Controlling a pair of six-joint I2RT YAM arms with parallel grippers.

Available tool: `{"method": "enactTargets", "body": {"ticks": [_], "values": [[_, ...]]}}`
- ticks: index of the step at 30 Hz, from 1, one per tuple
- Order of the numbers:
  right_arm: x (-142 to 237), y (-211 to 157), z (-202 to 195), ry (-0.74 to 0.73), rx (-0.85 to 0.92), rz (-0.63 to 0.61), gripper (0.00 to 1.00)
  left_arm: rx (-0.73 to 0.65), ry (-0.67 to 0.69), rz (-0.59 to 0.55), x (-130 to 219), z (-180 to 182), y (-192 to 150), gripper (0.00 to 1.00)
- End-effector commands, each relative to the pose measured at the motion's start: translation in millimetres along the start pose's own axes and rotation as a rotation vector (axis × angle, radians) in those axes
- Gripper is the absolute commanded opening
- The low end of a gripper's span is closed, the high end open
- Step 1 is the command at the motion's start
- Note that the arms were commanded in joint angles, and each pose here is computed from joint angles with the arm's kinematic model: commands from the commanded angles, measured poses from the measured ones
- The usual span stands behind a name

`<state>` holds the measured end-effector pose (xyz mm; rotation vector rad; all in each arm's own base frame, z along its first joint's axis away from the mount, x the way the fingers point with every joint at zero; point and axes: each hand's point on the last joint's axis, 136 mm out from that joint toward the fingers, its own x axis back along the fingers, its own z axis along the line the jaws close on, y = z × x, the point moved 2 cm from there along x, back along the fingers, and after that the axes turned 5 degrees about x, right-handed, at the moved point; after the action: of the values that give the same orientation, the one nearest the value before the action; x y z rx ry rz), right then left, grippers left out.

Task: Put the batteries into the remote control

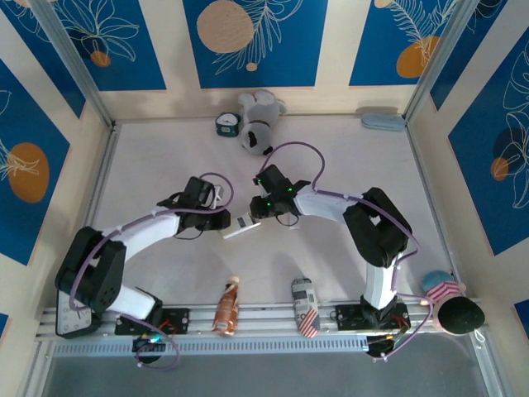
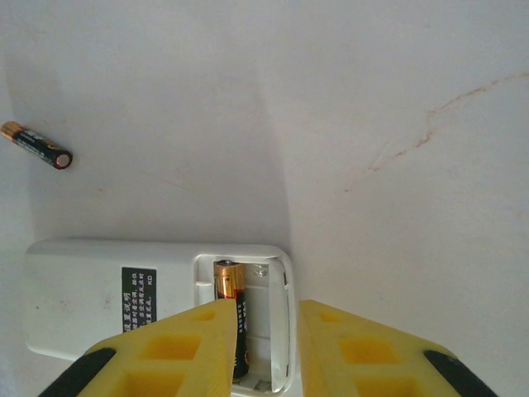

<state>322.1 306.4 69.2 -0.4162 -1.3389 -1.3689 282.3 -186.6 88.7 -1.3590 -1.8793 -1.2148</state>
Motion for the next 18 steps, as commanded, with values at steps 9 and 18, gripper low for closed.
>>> {"method": "enactTargets", "body": {"ticks": [9, 18], "values": [[-9.8, -7.0, 0.2, 0.122, -0.071, 0.047, 0.36, 0.049, 0.106, -0.141, 36.1, 18.3, 15.2, 0.81], [-16.4, -1.1, 5.0, 0.148, -0.072, 0.028, 0.43, 0.233, -0.04, -0.094, 22.9, 17.2, -19.0, 0.68]]}}
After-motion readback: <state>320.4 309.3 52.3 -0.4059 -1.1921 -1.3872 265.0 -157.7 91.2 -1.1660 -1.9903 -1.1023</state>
